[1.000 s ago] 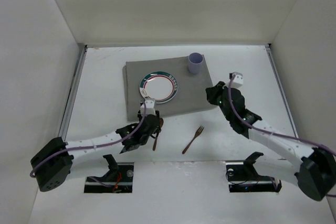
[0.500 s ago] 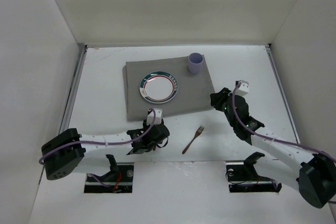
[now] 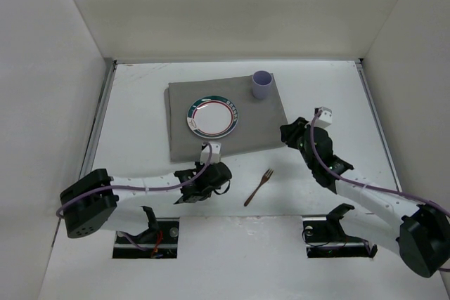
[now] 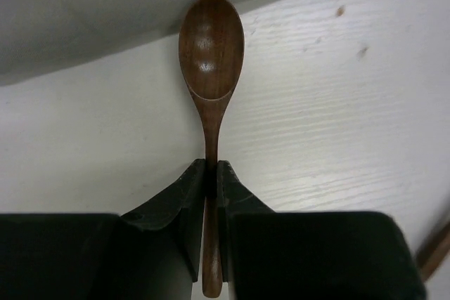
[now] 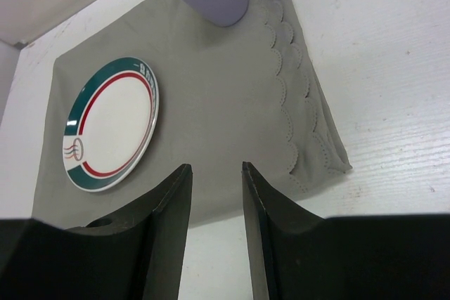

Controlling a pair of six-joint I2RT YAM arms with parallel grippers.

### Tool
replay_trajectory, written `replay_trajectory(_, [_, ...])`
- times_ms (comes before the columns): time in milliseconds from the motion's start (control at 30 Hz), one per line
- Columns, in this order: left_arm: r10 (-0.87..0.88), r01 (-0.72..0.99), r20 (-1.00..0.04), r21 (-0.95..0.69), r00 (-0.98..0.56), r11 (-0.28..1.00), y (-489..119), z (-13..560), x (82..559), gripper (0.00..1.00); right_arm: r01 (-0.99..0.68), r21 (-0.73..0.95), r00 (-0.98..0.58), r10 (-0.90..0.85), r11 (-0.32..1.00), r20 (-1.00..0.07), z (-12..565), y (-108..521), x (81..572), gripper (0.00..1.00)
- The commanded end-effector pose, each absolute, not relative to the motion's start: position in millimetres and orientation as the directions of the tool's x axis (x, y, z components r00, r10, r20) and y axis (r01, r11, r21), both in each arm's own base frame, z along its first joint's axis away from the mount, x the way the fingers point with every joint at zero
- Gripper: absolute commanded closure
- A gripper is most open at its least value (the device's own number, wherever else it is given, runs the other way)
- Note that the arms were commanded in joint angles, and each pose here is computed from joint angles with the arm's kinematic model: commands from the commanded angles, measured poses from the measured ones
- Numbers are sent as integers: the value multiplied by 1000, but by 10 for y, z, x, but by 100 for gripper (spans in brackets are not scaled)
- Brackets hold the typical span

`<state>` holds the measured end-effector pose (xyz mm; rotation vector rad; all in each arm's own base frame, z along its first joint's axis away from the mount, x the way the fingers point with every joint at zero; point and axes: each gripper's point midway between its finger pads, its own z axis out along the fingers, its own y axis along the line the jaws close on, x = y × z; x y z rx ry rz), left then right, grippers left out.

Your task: Set the dinner table for one person

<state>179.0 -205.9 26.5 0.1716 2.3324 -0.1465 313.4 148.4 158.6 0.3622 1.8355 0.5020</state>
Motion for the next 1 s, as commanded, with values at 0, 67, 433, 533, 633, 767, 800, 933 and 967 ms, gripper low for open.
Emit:
replay_trajectory(0, [-53, 167, -774, -202, -631, 965, -2460, 815, 2016, 94, -35, 546, -266, 519, 837, -813, 1774, 1520, 3188, 60])
replay_trajectory(67, [-125, 168, -793, -275, -597, 947, -2686, 1091, 2174, 95, -27, 545, -266, 520, 838, -812, 1762, 1504, 3203, 60])
replay_trajectory(433, [-366, 123, -802, -471, -471, 874, -3772, 1568, 3528, 95, 6, 553, -253, 536, 833, -805, 1751, 1358, 3180, 60])
replay_trajectory(533, [-395, 84, -778, -493, -488, 866, -3932, 1380, 3798, 95, 8, 554, -249, 539, 832, -805, 1751, 1340, 3180, 60])
replay_trajectory(633, [-418, 49, -767, -502, -487, 864, -3991, 1239, 4007, 95, 0, 556, -257, 537, 831, -803, 1748, 1370, 3173, 60])
replay_trajectory(767, [-444, 10, -755, -511, -482, 859, -3982, 1136, 4222, 95, 3, 556, -260, 537, 831, -802, 1726, 1375, 3187, 60])
replay_trajectory(800, [-447, 1, -754, -511, -480, 860, -3963, 1128, 4264, 95, 2, 554, -267, 534, 832, -802, 1708, 1386, 3190, 60])
replay_trajectory(933, [-448, -11, -739, -513, -504, 859, -3908, 1015, 4417, 95, 5, 548, -273, 529, 836, -804, 1692, 1397, 3204, 59])
replay_trajectory(967, [-439, -12, -728, -510, -526, 860, -3912, 961, 4433, 95, 3, 551, -276, 530, 835, -802, 1680, 1407, 3205, 59])
